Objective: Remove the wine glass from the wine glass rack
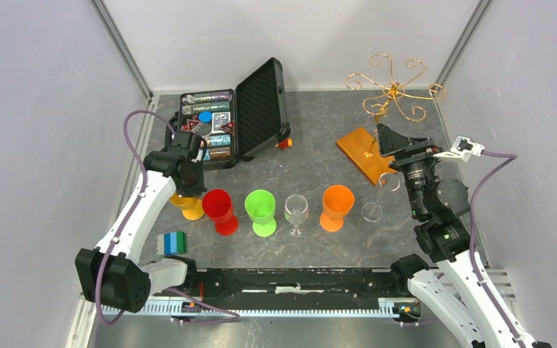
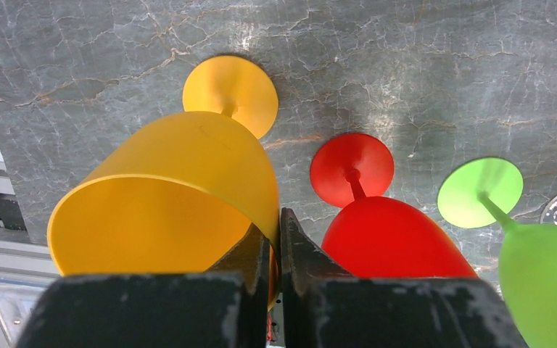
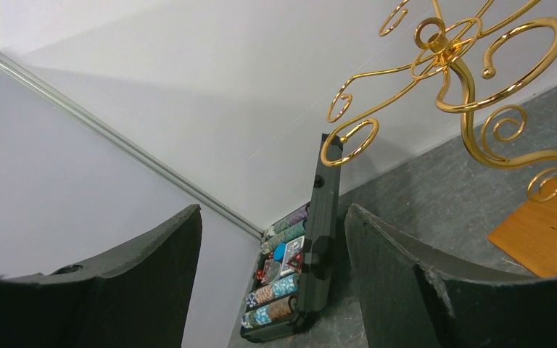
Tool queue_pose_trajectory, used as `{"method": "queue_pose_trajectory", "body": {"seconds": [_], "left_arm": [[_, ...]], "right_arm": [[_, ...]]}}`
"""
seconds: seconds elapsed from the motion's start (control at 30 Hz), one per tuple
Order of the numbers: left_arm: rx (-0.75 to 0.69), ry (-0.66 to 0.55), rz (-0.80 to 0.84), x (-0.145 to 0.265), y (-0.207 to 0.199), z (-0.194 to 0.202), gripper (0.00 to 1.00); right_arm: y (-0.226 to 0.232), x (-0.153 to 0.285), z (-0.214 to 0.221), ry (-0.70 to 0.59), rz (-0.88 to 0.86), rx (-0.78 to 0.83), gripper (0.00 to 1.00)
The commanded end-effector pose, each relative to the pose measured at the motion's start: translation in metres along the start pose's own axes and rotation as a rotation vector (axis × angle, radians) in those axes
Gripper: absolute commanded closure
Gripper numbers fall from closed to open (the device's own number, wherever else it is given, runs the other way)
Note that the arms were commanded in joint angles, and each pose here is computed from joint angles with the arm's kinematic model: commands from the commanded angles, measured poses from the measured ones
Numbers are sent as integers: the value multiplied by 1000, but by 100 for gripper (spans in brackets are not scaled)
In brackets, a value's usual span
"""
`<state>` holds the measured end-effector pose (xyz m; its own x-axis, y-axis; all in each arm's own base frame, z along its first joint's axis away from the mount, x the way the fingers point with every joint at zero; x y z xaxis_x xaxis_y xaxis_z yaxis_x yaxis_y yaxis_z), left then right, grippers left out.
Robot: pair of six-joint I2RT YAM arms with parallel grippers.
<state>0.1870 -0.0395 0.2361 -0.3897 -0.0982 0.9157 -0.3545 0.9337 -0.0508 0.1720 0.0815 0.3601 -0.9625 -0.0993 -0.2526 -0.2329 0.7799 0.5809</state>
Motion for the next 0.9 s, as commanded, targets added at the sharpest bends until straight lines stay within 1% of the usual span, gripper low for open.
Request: {"method": "queue_pose_trajectory", "body": {"seconds": [0.0, 0.03, 0.07, 0.13, 0.23, 0.3, 0.37, 0.43, 0.6, 0.67, 0.7, 0.73, 0.8, 0.87], "left_arm": [[18, -19, 6, 1, 0, -3, 98], [17, -18, 4, 1, 0, -3, 97], [19, -19, 7, 1, -1, -3, 95], [16, -15, 14, 2, -2, -4, 81], [13, -28, -1, 3, -1, -7, 67], [15, -55, -11, 8, 0, -11, 59], [20, -89, -4, 17, -1, -17, 56], [19, -128, 25, 28, -3, -23, 50], [18, -234, 51, 60, -2, -39, 32], [20, -273, 90, 75, -3, -44, 20], [22, -288, 119, 82, -4, -45, 7], [29, -312, 151, 91, -4, -48, 0], [50, -370, 214, 111, -5, -51, 0], [54, -427, 303, 129, -6, -51, 0]], "right_arm": [[-1, -1, 0, -5, 9, 1, 24], [-1, -1, 1, -2, 7, 2, 24], [-1, 0, 1, -3, 8, 2, 24], [-1, 0, 0, -4, 9, 4, 24], [-2, 1, -1, -7, 14, 10, 24], [-1, 2, -3, -12, 14, 13, 24], [-1, 3, -5, -15, 13, 16, 24], [0, 4, -7, -15, 12, 24, 23], [0, 10, -16, -35, 30, 55, 23], [0, 13, -22, -50, 44, 79, 23], [-1, 15, -25, -56, 55, 97, 23], [0, 16, -30, -66, 62, 125, 23], [0, 20, -41, -72, 86, 212, 22], [-3, 26, -55, -79, 135, 343, 21]]}}
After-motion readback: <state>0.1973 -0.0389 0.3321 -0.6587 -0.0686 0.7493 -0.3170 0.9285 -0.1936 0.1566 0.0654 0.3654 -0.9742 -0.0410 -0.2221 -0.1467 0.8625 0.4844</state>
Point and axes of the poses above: each gripper's point midway between its finger pads, its own x axis back along the fingers, its own y axis along the line the jaws close on, z = x × y, the point moved 10 cm from there along x, back along the fingers, and after that the axes turned 14 degrees about x, right-handed, at the moved point
